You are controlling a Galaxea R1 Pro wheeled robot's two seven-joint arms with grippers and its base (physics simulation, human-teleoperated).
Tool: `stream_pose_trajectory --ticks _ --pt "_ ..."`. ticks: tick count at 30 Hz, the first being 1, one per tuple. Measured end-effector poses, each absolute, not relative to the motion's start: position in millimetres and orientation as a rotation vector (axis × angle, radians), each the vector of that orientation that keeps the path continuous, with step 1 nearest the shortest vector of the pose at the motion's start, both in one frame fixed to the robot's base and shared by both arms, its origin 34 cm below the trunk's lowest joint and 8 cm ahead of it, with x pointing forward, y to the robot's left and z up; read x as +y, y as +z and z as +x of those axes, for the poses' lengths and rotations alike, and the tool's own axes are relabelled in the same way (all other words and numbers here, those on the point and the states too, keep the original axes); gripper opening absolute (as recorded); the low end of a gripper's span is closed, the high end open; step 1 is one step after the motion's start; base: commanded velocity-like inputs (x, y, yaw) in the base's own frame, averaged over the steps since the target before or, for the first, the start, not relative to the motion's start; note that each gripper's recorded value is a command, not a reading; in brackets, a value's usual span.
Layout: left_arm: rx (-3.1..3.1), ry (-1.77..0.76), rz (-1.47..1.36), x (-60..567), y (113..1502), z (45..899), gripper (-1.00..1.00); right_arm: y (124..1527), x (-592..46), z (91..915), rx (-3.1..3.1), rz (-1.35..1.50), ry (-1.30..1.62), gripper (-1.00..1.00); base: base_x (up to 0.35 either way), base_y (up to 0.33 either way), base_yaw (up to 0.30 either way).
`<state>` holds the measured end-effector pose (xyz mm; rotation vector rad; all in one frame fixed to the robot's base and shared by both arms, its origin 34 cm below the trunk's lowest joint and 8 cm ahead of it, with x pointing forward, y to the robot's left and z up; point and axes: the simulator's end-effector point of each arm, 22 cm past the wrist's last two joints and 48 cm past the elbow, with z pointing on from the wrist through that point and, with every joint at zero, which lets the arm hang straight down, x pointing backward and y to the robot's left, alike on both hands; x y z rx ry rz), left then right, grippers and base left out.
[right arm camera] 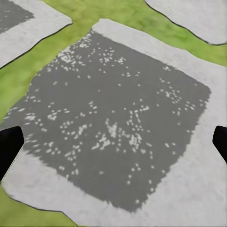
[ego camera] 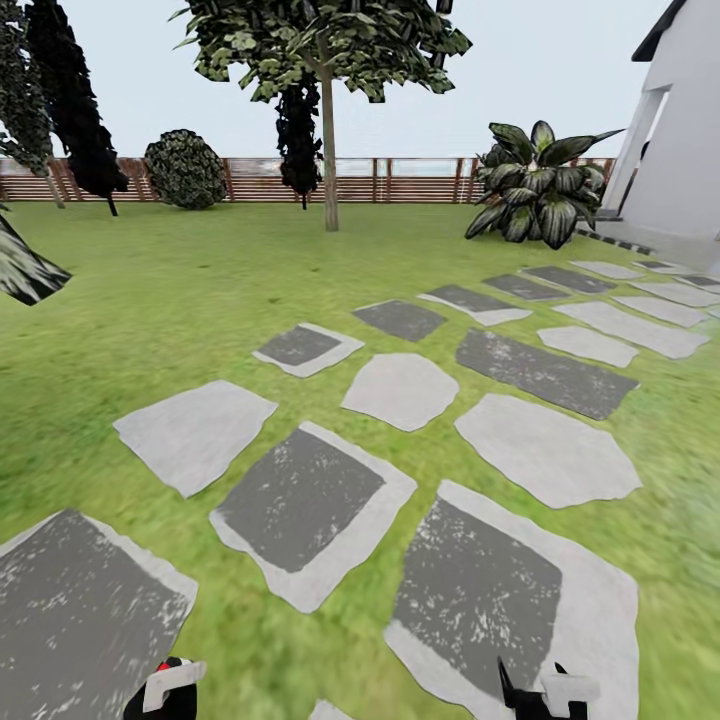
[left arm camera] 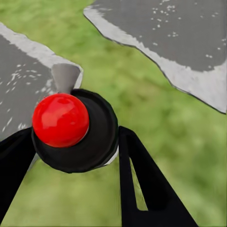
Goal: In the garden, pick up the pesticide atomizer on the floor and spray pesticide onto both trees until each tree trunk is fully covered.
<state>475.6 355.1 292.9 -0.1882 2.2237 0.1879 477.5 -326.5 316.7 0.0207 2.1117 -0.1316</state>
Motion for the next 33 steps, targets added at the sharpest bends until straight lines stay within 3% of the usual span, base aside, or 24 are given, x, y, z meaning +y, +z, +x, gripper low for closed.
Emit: stream_pose_trajectory --ticks 33 --pt "2.222 0.188 -0.188 355.1 293.2 476.1 -1.00 316.7 -326.5 477.3 2.112 0.021 -0.132 1.00 0.338 0.000 0.000"
